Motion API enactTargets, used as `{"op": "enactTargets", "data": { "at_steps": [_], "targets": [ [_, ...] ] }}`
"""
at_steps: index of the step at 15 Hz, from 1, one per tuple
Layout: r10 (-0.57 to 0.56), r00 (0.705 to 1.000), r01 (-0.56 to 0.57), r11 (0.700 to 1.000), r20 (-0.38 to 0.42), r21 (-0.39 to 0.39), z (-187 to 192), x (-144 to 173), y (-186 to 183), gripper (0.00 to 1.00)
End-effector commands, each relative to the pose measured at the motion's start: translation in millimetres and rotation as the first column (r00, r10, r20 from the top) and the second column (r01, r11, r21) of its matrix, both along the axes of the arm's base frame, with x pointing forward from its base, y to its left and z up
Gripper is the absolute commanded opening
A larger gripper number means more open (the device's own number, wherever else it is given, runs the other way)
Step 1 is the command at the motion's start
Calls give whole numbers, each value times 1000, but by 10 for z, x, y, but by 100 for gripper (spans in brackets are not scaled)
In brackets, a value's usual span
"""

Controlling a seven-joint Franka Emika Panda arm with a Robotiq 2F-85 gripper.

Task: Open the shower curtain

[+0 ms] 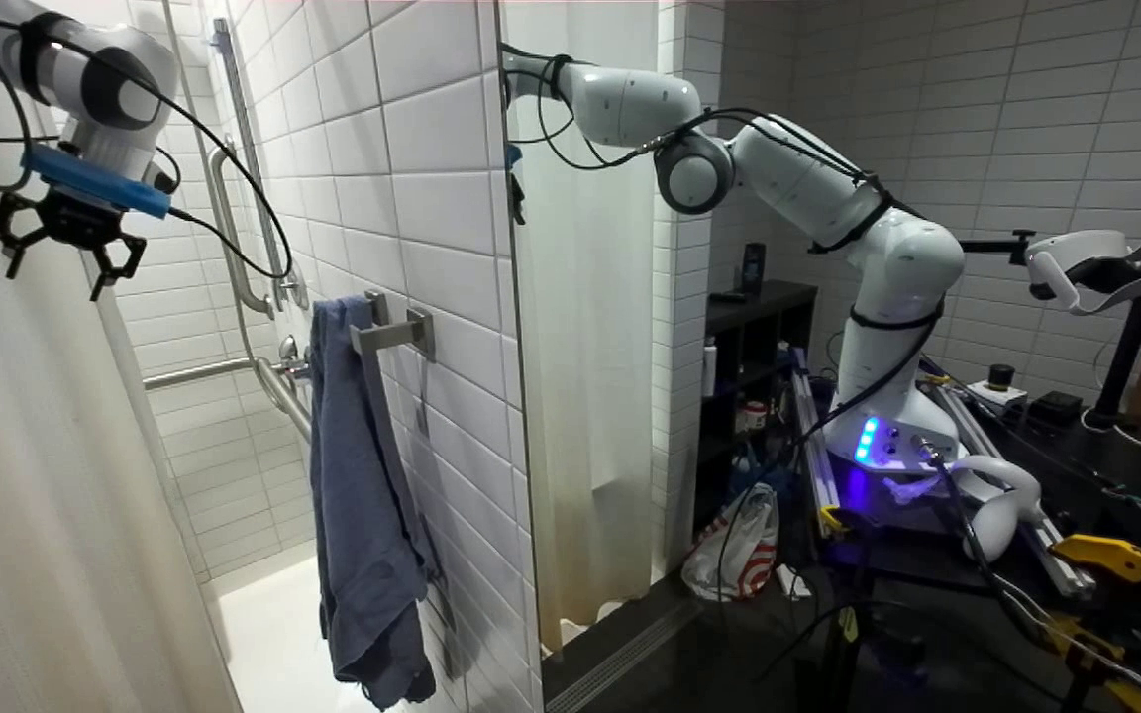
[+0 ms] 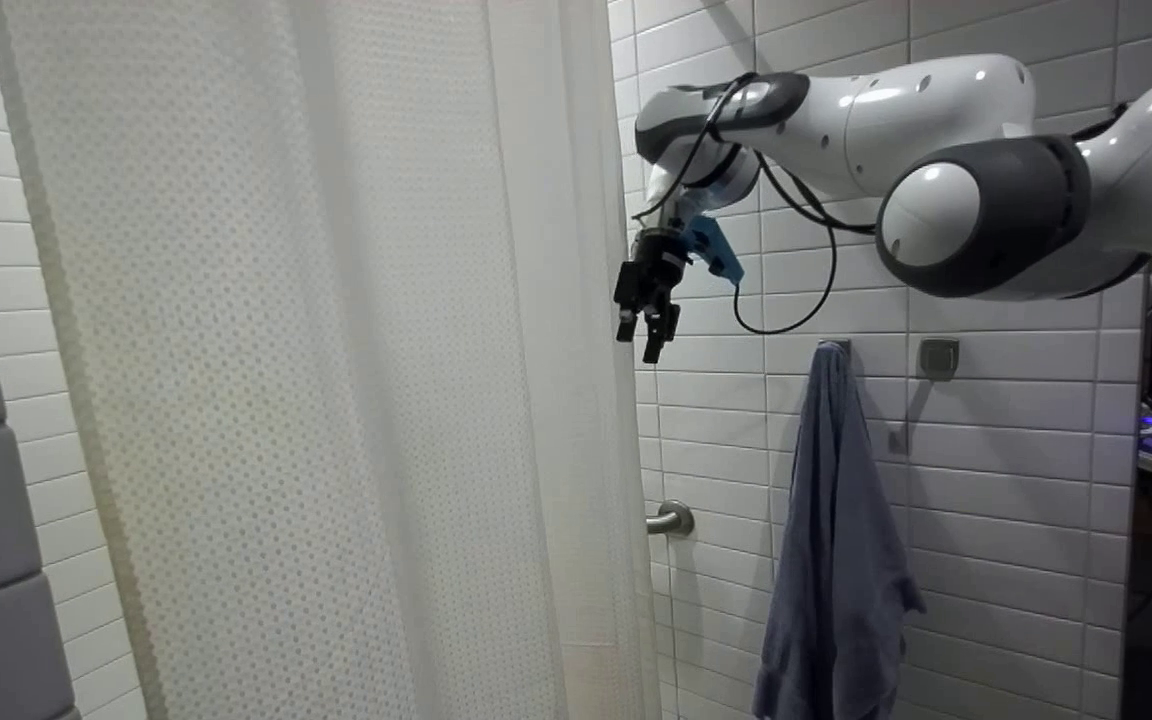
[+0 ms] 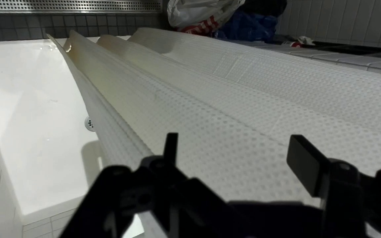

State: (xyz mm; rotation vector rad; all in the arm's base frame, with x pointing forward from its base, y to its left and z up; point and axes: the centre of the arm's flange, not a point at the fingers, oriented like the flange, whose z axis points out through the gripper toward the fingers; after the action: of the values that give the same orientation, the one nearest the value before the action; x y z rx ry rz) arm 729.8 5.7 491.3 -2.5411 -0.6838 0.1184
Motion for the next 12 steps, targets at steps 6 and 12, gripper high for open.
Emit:
{"op": "enactTargets", "data": {
  "at_steps": [6,12],
  "targets": [
    [32,997,-19,984,73,-176,584,-60,-330,100],
    [103,967,-85,993,235,-84,762,-2,-317,100]
  ]
}}
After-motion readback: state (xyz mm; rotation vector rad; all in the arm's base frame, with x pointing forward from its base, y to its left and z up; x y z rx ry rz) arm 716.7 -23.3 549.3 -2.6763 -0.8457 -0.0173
